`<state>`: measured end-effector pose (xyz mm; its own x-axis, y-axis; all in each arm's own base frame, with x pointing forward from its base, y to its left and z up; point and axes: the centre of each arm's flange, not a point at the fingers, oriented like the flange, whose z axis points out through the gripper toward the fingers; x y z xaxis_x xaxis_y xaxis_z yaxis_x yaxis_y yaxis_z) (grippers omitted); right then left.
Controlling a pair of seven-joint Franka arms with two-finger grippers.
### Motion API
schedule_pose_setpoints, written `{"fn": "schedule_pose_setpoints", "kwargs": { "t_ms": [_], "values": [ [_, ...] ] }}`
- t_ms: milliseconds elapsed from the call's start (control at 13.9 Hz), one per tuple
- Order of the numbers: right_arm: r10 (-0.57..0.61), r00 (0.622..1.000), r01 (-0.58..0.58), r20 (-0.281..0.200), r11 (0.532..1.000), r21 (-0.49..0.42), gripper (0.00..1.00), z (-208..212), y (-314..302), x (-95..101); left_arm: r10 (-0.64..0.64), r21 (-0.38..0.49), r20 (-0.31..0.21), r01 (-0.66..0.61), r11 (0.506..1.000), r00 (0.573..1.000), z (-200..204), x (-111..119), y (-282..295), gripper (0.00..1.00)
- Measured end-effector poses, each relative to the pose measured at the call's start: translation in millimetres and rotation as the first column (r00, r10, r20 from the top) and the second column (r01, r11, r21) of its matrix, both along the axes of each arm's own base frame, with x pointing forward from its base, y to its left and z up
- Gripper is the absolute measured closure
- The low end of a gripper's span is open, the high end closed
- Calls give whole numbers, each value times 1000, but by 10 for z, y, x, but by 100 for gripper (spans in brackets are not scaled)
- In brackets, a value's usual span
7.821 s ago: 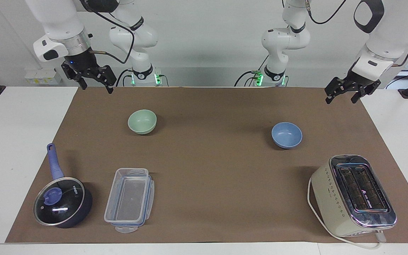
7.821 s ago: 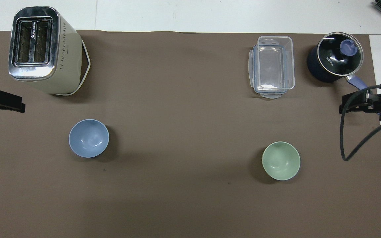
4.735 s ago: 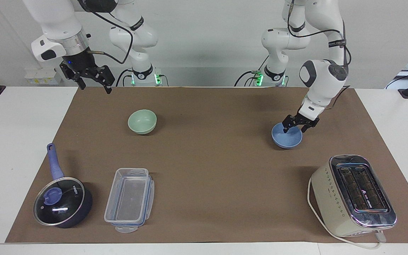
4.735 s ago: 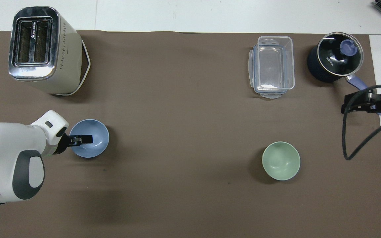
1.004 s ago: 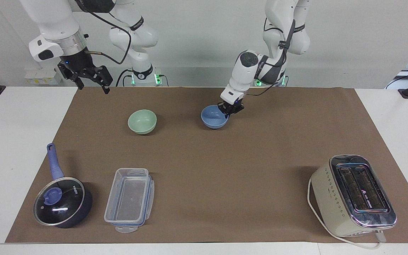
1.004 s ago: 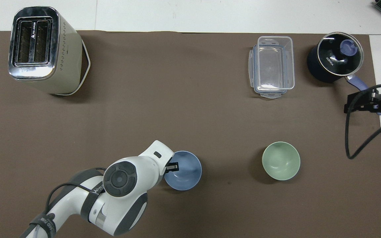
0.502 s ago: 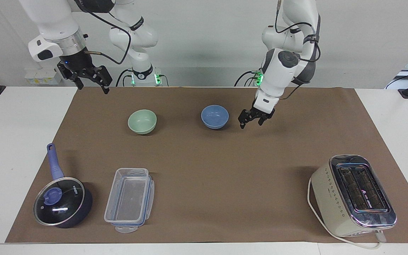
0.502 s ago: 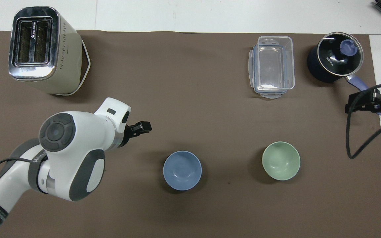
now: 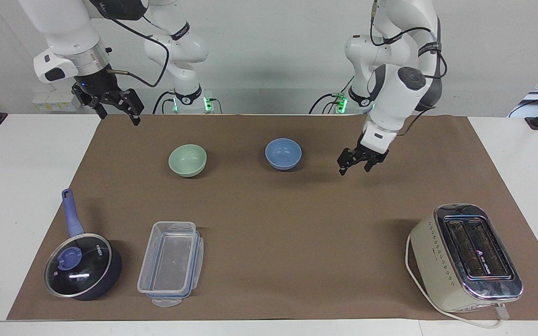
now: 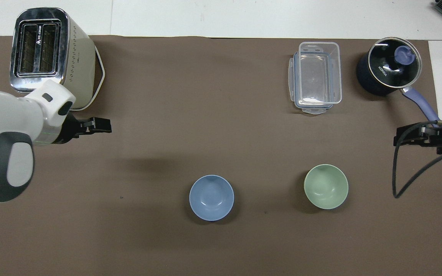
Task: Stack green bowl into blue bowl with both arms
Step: 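Release the blue bowl and withdraw the left gripper to rest, then reach the right gripper to the rim of the pale green bowl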
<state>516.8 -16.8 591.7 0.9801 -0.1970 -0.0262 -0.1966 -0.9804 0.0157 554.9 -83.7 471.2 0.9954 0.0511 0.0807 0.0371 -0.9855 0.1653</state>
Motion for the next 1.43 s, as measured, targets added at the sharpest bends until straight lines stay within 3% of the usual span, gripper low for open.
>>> {"fn": "schedule_pose_setpoints", "kwargs": {
  "t_ms": [502,861,1148,1435],
  "values": [
    [107,993,-107,-55,994,17,0,-1091,-89,-263,-118,158,-6,117,980,993,724,130,665,0],
    [156,987,-152,-42,985,81,0,-2110,60,-541,-133,176,-51,140,974,990,1285,137,684,0],
    [192,981,-190,-17,979,71,0,-2518,166,-682,-127,175,-58,135,975,990,1339,123,723,0],
    [209,978,-206,-26,976,73,1,-2750,161,-696,-127,175,-59,135,975,990,1337,123,723,0]
  ]
}}
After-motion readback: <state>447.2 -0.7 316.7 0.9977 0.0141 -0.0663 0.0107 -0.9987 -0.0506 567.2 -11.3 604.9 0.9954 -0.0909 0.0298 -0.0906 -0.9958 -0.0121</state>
